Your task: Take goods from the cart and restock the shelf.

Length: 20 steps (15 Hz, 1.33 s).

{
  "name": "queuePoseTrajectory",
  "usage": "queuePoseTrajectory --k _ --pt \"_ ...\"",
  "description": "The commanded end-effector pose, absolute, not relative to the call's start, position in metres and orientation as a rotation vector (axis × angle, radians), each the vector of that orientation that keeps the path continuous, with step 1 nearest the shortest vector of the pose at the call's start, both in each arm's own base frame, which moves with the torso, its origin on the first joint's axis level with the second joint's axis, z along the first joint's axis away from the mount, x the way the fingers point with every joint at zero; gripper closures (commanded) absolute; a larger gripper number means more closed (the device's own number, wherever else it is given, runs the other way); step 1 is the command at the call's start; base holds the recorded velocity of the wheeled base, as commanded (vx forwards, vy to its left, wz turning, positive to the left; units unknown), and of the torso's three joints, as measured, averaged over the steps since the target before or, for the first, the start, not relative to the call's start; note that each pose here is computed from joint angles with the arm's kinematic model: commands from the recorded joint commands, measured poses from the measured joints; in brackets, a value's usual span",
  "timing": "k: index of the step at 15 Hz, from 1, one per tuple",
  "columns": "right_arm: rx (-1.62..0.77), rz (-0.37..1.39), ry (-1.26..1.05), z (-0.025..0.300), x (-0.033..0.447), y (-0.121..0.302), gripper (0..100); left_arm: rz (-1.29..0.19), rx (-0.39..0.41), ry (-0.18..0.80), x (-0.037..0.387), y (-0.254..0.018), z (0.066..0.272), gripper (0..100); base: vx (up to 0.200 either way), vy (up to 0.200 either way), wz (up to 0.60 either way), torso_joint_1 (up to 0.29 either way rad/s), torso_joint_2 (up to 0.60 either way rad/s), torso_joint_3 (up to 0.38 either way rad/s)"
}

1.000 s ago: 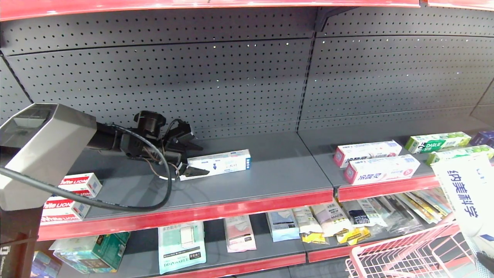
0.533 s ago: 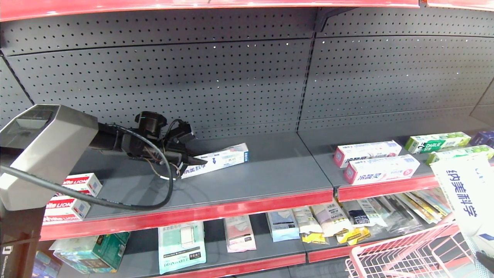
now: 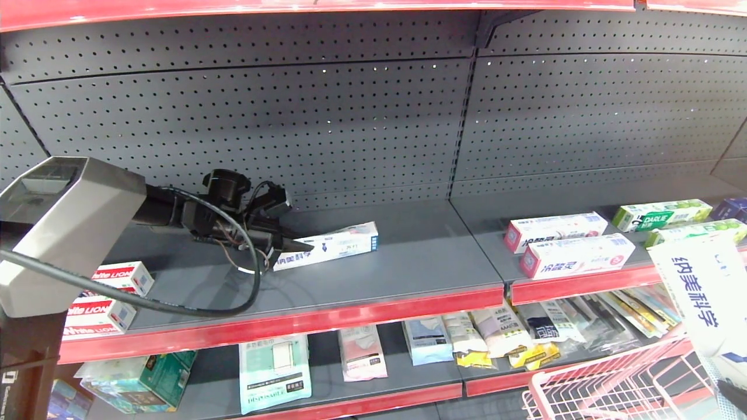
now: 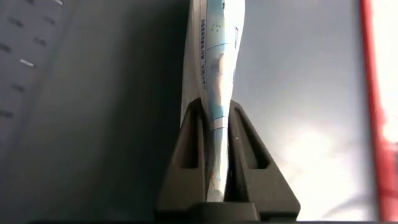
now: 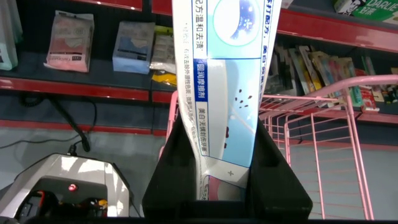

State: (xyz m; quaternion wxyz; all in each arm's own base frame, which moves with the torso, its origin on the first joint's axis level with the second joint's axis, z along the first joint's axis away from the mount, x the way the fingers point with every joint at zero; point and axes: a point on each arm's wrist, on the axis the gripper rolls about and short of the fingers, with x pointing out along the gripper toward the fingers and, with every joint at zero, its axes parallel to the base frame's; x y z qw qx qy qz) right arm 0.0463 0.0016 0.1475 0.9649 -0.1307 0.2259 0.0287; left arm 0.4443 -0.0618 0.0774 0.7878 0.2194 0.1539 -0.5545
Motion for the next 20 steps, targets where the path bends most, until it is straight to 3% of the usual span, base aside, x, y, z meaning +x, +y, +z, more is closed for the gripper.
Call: queuePoseTrajectory --k 1,8,20 --pt "-0.265 0.058 0.46 0.147 0.046 0.002 100 -1.209 0.464 0.333 0.435 -0.061 0.096 100 0.0 0.0 0.0 0.0 0.0 0.0" --pt "-0.265 0.058 0.457 0.148 0.047 0.002 100 -1.283 0.5 0.377 0.411 -0.039 0.101 100 0.0 0.0 0.0 0.0 0.0 0.0" --pt "-0.266 0.053 0.464 0.15 0.05 0.002 100 -1.318 0.447 0.429 0.385 -0.031 0.089 100 0.0 0.0 0.0 0.0 0.0 0.0"
